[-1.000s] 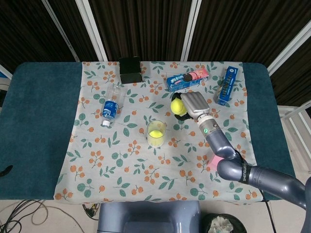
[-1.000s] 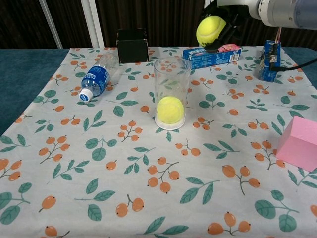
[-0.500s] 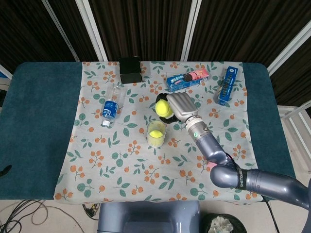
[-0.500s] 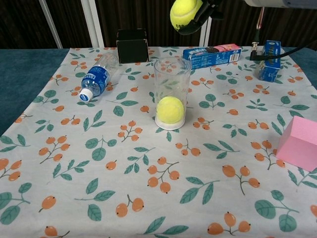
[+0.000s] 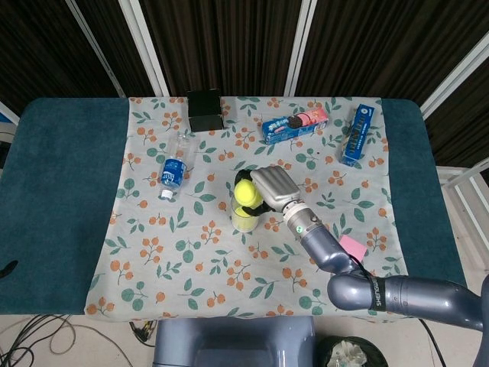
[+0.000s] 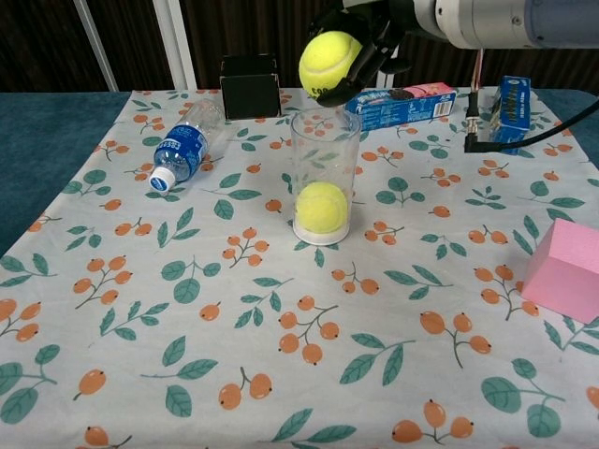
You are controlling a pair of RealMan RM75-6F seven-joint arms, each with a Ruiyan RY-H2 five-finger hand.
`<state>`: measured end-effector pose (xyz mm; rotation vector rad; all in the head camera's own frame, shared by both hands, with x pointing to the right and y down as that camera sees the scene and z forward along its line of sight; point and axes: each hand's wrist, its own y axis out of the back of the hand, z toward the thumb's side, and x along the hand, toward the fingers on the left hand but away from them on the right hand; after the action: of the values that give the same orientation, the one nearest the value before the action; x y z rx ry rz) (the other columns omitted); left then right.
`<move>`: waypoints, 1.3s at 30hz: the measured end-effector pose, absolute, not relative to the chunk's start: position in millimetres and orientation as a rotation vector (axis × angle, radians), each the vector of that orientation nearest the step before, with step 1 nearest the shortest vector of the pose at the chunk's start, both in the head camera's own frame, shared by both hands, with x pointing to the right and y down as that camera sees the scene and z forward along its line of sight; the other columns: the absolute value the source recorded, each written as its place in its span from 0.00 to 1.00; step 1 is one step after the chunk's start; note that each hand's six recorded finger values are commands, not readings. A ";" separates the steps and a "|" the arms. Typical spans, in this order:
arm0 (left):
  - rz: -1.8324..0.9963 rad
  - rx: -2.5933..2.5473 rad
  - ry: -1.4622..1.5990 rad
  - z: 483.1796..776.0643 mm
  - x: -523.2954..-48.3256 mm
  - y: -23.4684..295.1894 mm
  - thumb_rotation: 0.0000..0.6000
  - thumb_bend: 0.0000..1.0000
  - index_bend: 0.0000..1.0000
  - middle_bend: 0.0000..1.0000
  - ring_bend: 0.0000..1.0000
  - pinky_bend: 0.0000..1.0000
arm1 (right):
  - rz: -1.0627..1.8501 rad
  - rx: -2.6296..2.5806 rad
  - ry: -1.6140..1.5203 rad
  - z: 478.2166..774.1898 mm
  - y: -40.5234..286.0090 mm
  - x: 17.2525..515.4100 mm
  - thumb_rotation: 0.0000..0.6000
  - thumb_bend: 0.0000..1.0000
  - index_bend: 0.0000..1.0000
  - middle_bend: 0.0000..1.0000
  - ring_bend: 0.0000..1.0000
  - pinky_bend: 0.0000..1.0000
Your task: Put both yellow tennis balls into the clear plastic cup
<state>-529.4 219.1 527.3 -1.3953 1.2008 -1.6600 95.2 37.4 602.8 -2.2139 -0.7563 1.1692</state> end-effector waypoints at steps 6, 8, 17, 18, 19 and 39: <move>-1.662 -1.395 1.199 527.5 -529.5 219.2 1.00 0.09 0.14 0.00 0.00 0.09 | 1.198 -2.233 -0.705 608.5 47.9 94.9 1.00 0.49 0.34 0.33 0.32 0.93; -1.662 -1.395 1.197 527.8 -529.3 219.3 1.00 0.09 0.14 0.00 0.00 0.09 | 1.209 -2.235 -0.688 610.4 50.4 95.4 1.00 0.46 0.30 0.29 0.28 0.94; -1.667 -1.391 1.195 528.1 -529.7 219.1 1.00 0.09 0.14 0.00 0.00 0.09 | 1.215 -2.244 -0.690 611.8 51.1 92.7 1.00 0.38 0.22 0.19 0.18 0.97; -1.667 -1.391 1.195 528.2 -529.7 219.1 1.00 0.09 0.14 0.00 0.00 0.09 | 1.214 -2.244 -0.693 611.5 50.9 92.5 1.00 0.38 0.22 0.19 0.18 0.97; -1.667 -1.392 1.195 528.3 -529.6 219.1 1.00 0.09 0.14 0.00 0.00 0.09 | 1.212 -2.246 -0.695 611.0 50.9 92.1 1.00 0.38 0.22 0.19 0.18 0.97; -1.661 -1.392 1.199 527.5 -529.5 218.6 1.00 0.09 0.07 0.00 0.00 0.08 | 1.161 -2.008 -0.937 571.1 17.5 159.4 1.00 0.37 0.19 0.17 0.15 0.06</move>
<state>-529.5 218.6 527.5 -1.3917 1.1986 -1.6609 159.4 17.5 571.1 -2.0078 -0.9375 1.1607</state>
